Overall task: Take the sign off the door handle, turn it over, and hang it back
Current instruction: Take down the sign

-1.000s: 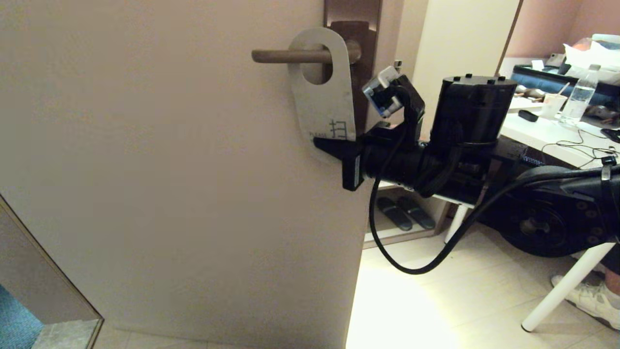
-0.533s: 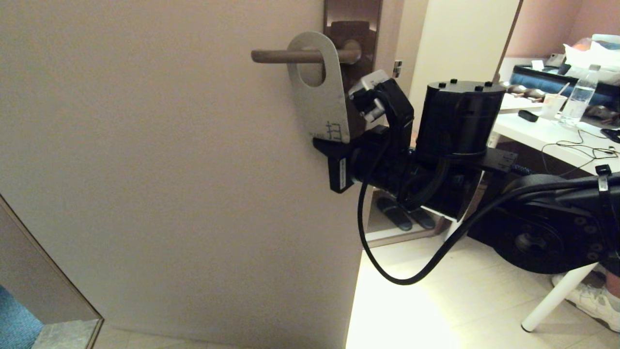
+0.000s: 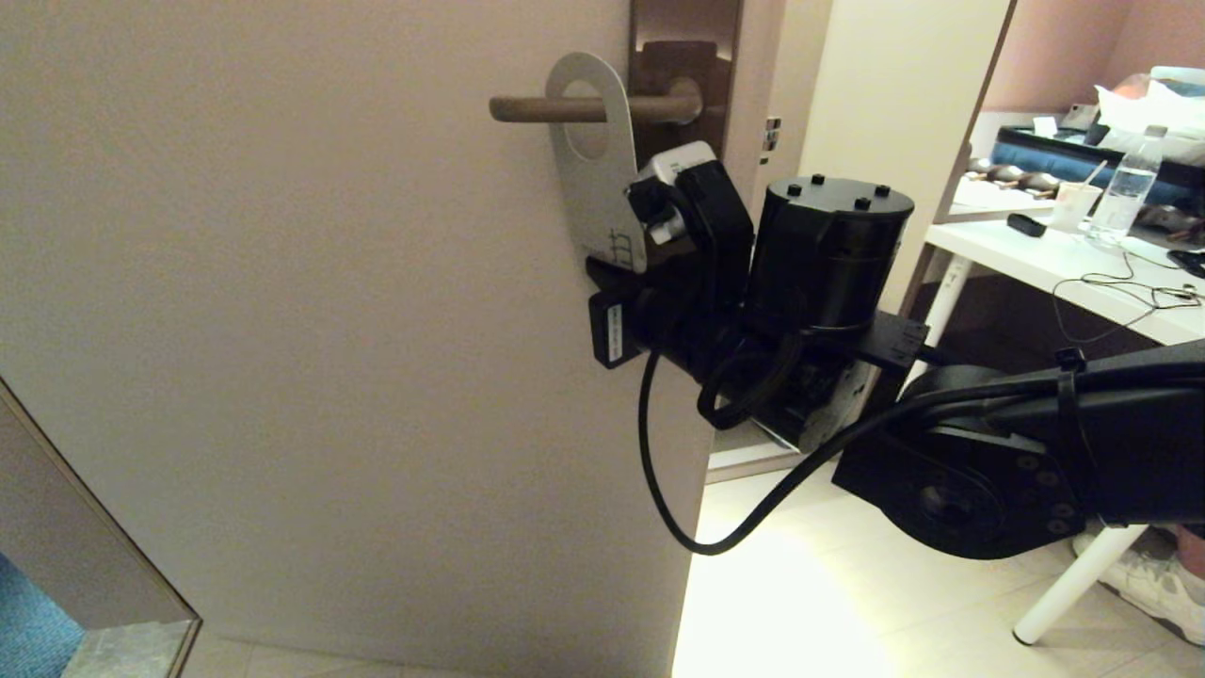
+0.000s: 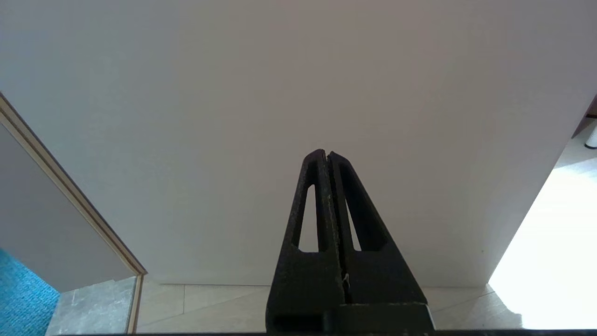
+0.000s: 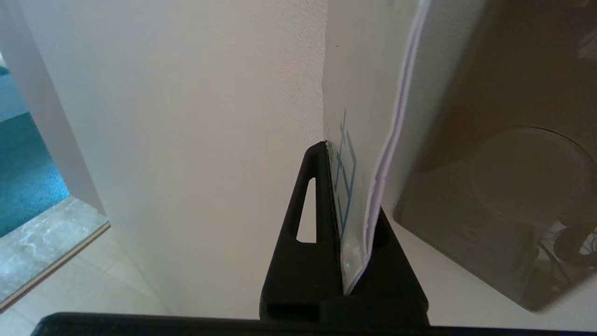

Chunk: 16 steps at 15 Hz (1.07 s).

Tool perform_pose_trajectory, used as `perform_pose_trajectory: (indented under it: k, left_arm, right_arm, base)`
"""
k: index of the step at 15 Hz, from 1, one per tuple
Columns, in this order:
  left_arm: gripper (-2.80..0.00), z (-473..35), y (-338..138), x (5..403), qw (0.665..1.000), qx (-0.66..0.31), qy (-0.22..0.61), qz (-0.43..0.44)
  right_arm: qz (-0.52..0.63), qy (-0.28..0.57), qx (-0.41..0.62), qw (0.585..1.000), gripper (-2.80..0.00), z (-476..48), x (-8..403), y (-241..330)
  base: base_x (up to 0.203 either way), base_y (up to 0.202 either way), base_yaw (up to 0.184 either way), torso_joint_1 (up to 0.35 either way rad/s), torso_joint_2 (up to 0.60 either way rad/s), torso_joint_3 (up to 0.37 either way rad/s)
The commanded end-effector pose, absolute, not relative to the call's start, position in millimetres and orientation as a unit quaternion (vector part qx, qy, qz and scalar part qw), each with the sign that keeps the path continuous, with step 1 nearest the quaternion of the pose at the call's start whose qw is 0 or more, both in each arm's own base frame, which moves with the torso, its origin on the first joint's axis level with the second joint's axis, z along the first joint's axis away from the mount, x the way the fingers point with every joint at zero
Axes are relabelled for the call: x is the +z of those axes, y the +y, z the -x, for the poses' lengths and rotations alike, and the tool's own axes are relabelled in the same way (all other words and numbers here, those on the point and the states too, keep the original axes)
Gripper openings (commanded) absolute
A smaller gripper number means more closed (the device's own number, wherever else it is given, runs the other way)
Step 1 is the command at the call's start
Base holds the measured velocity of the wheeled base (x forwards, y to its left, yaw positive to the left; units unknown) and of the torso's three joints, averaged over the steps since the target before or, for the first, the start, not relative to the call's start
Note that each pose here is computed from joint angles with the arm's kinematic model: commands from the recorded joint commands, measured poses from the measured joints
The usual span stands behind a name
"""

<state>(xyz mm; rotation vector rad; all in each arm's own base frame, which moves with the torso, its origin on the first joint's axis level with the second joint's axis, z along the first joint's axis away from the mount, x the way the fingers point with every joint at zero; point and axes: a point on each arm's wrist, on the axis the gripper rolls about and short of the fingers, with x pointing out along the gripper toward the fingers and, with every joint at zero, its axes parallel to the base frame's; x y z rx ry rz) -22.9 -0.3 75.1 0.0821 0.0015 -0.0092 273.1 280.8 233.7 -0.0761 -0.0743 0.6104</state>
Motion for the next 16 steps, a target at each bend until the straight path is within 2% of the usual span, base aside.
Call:
perform_pose_trajectory:
  k: [1, 16]
  left_arm:
    - [-2.80, 23, 0, 75, 0.999, -0.005, 0.001, -0.041]
    - [-2.80, 23, 0, 75, 0.999, -0.005, 0.001, -0.041]
  right_arm:
    - [0.036, -0.039, 0.293, 0.955, -2.80, -278, 227, 291]
    - [0.023, -0.086, 0.245, 0.965, -2.80, -283, 219, 333]
  base:
    - [0.000, 0.000, 0.000, 0.000, 0.00, 0.000]
    - [0.000, 0.000, 0.000, 0.000, 0.00, 0.000]
